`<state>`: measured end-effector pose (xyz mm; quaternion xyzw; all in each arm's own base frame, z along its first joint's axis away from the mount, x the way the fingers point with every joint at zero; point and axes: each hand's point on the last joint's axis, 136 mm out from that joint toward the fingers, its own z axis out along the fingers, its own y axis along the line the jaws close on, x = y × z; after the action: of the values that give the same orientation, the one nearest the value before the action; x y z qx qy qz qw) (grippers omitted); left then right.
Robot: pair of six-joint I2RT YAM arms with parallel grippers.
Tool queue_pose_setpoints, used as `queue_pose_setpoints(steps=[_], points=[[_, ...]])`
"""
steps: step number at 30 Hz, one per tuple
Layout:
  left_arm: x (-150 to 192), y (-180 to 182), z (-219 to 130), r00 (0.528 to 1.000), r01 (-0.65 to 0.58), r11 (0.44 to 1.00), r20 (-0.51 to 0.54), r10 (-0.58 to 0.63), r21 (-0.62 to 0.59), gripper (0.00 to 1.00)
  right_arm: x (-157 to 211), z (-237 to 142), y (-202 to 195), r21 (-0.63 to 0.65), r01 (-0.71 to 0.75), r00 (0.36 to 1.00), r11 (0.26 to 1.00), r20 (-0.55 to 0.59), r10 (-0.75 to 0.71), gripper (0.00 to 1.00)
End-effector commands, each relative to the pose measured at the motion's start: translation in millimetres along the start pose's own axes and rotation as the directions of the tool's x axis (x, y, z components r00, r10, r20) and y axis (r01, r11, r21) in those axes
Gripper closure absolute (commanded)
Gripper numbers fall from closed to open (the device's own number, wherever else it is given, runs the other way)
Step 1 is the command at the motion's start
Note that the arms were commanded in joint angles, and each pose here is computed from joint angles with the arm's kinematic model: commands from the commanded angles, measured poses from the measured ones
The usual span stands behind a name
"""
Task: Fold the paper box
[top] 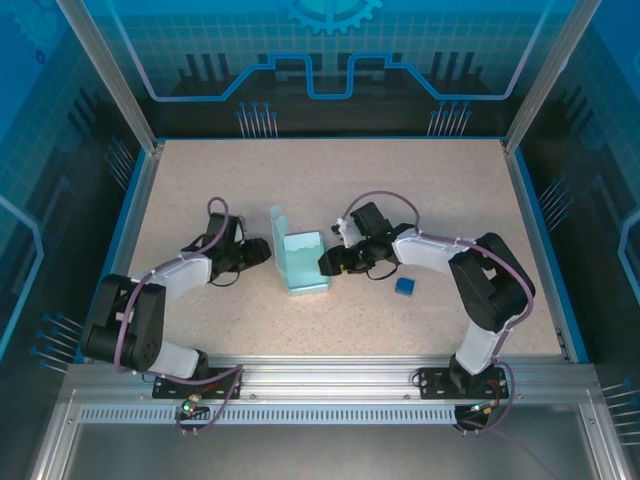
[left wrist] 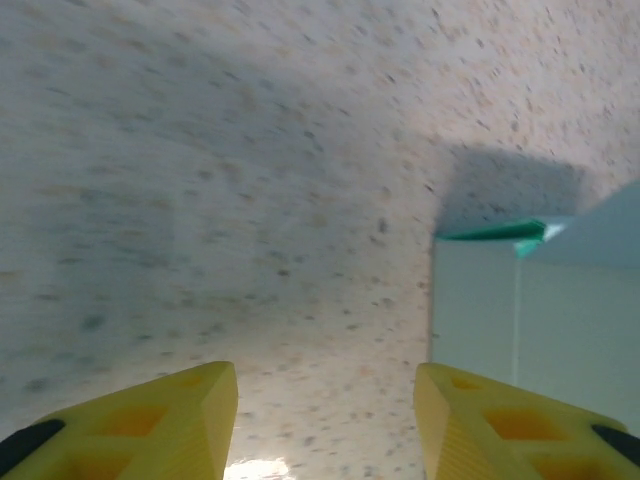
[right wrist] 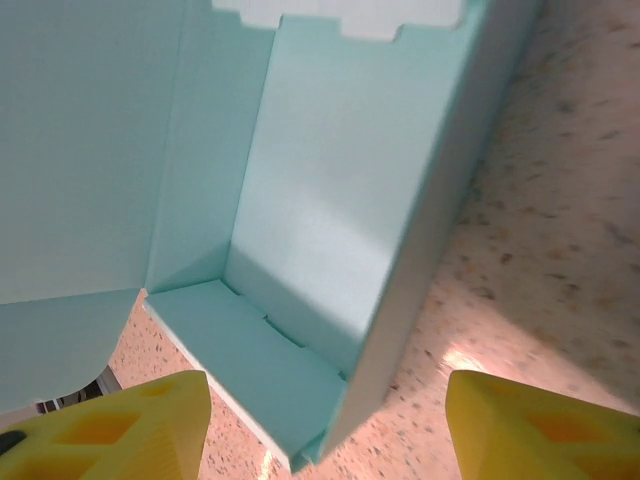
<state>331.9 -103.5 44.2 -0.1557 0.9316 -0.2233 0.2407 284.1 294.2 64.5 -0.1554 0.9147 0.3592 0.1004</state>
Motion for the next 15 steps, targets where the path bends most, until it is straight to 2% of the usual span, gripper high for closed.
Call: queue_pose_setpoints(steps=[1,5,8,11,15], points=[[-5,-32,12,1.000,-0.010,0.995,-0.014,0.012,0.095,0.51,-10,-29,-8,0.065,-0.011,0.997,0.998,0.079,0.006,0.34],[-6,-53,27,0.998,-0.040,0.991,-0.034,0.044,0.126,0.52,-8,-58,-33,0.251,0.007,0.993,0.968,0.110,-0.036,0.33],[-8,-73,39,0.995,-0.068,0.985,-0.057,0.078,0.156,0.52,-13,-72,-41,0.344,0.052,0.989,0.938,0.112,-0.096,0.33],[-13,-90,54,0.990,-0.088,0.978,-0.089,0.106,0.190,0.53,-28,-83,-45,0.382,0.108,0.976,0.918,0.133,-0.170,0.34],[-25,-111,70,0.984,-0.107,0.966,-0.117,0.137,0.233,0.55,-51,-92,-48,0.345,0.197,0.953,0.918,0.153,-0.262,0.37]])
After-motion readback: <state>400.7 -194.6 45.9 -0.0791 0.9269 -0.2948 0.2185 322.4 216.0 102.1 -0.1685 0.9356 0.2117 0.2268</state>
